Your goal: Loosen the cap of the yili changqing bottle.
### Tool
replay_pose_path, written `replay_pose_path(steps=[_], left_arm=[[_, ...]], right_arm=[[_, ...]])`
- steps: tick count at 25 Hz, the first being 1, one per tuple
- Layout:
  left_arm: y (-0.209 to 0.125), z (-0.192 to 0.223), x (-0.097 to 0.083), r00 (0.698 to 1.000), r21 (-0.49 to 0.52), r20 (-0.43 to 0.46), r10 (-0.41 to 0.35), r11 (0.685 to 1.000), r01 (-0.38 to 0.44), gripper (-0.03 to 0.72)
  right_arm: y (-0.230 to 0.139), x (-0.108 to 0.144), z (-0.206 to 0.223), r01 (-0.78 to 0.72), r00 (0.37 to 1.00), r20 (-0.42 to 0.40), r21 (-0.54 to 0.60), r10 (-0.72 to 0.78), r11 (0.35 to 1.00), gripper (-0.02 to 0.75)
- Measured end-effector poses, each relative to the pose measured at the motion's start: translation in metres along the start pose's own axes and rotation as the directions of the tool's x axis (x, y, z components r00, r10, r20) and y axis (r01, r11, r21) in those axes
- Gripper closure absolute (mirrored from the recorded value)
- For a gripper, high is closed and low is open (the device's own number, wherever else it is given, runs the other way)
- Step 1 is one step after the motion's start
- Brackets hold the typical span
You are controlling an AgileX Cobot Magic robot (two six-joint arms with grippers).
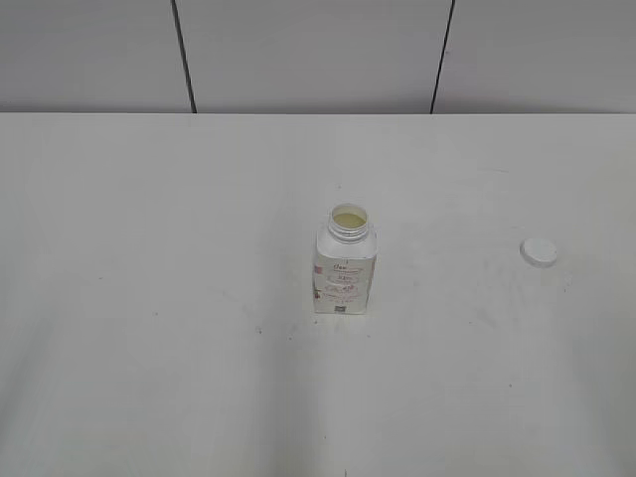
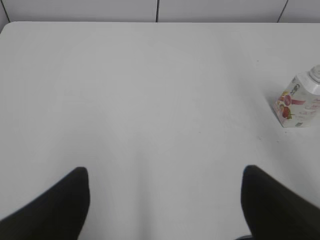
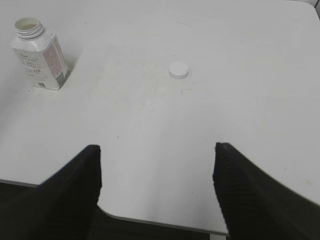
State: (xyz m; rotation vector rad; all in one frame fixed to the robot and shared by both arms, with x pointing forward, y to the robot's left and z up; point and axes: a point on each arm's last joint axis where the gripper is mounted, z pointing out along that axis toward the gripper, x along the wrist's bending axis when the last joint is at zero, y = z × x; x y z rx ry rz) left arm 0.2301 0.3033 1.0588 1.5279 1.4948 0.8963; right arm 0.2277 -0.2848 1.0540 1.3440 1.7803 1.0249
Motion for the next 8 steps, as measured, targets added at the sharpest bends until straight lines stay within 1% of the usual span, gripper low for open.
replay_pose_path(steps=[8], left_arm=[[-0.0005,0.0006,-0.0003,1.0,0.003,0.004,-0.001,1.0,0.001,0.123]], right_arm=[[0.0,0.0,0.0,0.0,1.0,0.0,0.0,0.0,1.0,0.188]])
